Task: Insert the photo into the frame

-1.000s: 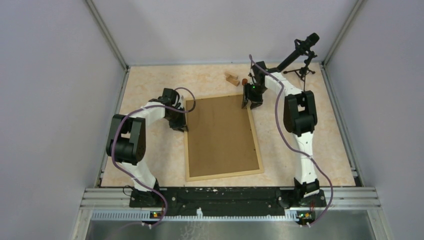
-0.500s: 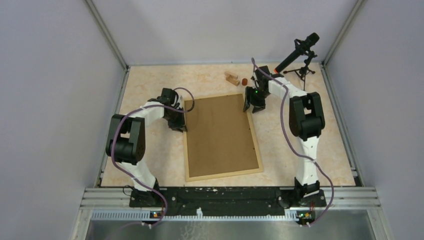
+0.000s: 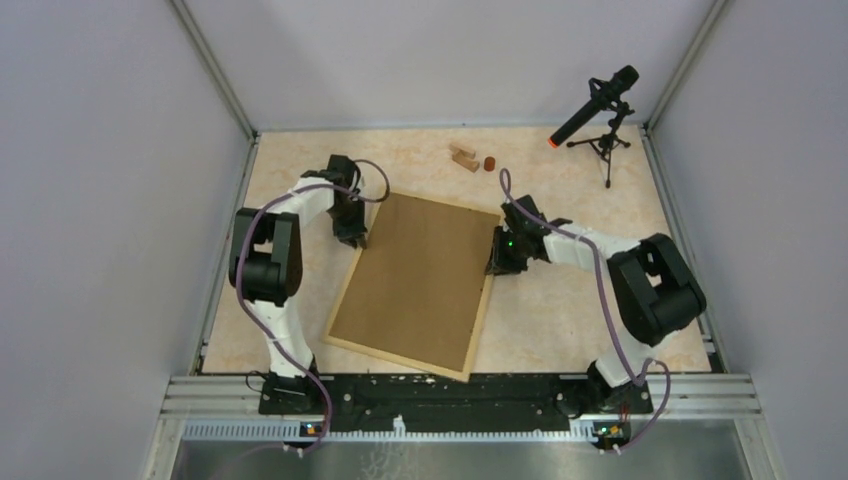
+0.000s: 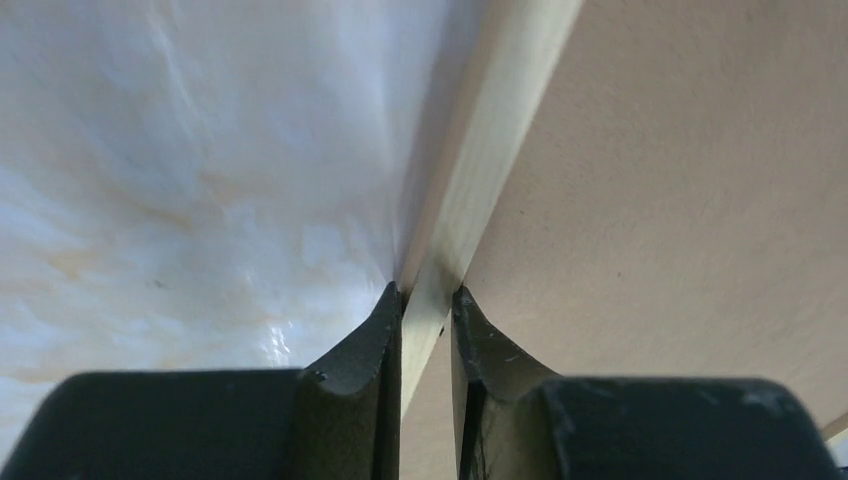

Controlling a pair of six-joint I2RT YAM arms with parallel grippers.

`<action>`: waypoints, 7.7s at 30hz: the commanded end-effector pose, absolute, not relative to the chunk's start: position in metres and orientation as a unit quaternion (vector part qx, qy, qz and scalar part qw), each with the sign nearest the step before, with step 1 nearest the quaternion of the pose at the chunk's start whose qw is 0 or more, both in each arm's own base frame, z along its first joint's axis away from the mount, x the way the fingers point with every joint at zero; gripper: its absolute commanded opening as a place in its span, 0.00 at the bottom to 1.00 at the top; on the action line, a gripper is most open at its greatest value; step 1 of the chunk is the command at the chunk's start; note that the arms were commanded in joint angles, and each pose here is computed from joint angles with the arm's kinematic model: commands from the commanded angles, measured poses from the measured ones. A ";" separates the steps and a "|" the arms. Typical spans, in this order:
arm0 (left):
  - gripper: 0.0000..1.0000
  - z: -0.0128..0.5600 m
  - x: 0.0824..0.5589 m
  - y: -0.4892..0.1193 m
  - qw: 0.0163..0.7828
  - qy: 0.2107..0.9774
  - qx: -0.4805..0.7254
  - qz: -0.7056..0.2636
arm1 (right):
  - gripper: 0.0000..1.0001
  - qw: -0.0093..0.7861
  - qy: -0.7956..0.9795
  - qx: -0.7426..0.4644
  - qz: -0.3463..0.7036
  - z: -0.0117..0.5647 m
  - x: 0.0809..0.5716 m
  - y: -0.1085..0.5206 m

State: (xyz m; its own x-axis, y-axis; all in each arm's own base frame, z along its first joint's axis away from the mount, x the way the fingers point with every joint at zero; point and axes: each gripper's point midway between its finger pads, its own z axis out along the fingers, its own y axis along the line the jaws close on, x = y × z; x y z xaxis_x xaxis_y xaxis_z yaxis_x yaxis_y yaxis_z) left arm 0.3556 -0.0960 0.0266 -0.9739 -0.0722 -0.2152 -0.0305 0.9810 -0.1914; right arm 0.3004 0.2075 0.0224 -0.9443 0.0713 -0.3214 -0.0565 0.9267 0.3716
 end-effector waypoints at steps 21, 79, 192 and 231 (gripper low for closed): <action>0.99 0.167 0.418 -0.131 0.317 0.941 0.021 -0.113 | 0.82 0.268 0.917 -0.054 0.291 0.138 0.304 0.225; 0.21 0.027 0.345 -0.057 0.168 0.980 -0.074 -0.082 | 0.36 0.184 0.977 -0.013 0.103 0.051 0.312 0.129; 0.00 0.002 0.327 -0.057 0.119 0.991 -0.032 -0.043 | 0.55 0.091 0.986 -0.125 -0.055 -0.016 0.442 0.134; 0.99 0.111 0.197 -0.194 0.024 0.940 -0.189 -0.281 | 0.45 0.178 0.983 0.009 0.042 0.049 0.390 0.147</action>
